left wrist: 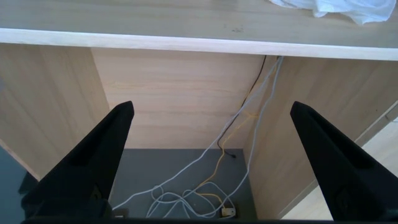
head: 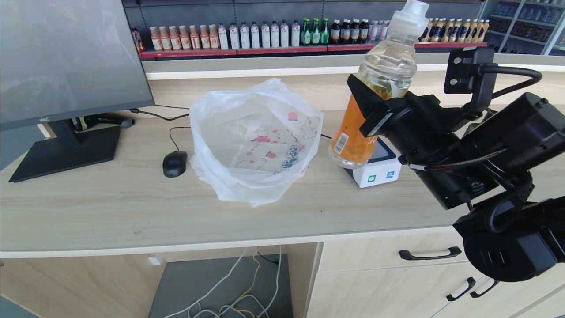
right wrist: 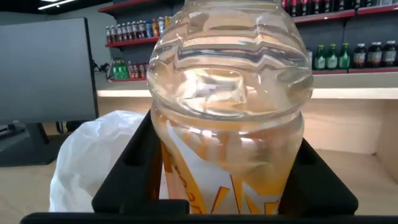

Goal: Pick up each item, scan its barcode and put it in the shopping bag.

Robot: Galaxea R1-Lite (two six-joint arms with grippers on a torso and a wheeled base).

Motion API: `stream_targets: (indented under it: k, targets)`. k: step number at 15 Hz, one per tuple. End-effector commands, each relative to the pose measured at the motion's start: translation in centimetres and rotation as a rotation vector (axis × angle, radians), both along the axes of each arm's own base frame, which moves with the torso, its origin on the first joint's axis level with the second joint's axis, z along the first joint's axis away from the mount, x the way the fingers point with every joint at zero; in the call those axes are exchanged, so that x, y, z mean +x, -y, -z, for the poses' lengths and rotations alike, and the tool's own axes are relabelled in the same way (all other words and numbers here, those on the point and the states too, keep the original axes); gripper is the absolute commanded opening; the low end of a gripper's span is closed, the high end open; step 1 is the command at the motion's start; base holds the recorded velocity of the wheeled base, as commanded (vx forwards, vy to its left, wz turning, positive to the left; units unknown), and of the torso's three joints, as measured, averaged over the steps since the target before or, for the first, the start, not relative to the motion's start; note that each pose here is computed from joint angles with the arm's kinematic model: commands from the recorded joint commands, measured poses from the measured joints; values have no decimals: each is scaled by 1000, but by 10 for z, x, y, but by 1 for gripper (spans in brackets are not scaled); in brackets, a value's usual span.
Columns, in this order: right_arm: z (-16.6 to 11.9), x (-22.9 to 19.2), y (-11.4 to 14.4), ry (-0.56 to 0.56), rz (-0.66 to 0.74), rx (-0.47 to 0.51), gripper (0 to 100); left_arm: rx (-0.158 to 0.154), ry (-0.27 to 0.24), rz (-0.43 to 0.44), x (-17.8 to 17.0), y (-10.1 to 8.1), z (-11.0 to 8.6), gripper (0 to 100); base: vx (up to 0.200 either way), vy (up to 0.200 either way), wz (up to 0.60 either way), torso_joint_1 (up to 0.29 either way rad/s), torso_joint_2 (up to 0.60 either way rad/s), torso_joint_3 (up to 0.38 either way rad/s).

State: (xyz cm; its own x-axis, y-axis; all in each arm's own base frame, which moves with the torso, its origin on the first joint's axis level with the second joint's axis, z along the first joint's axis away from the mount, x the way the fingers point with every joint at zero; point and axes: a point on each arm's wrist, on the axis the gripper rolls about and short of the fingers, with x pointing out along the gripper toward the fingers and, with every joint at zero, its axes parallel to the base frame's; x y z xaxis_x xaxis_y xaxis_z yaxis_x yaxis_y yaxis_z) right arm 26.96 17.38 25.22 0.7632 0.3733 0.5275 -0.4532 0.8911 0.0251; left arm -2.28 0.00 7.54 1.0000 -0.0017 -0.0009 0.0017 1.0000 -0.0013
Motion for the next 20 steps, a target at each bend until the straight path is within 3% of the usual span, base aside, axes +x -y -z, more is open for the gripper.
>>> stream_targets:
  k: [1, 11, 20]
  targets:
    - [1, 1, 0, -1, 4, 1, 0, -2, 1, 0, 0, 0, 0, 100, 0, 200, 0, -2, -2, -2]
    - [10, -1, -4, -30, -25, 5, 0, -2, 1, 0, 0, 0, 0, 100, 0, 200, 0, 3, 0, 3]
    - [16, 8, -14, -42, -42, 5, 0, 0, -1, 0, 0, 0, 0, 100, 0, 0, 0, 0, 0, 0]
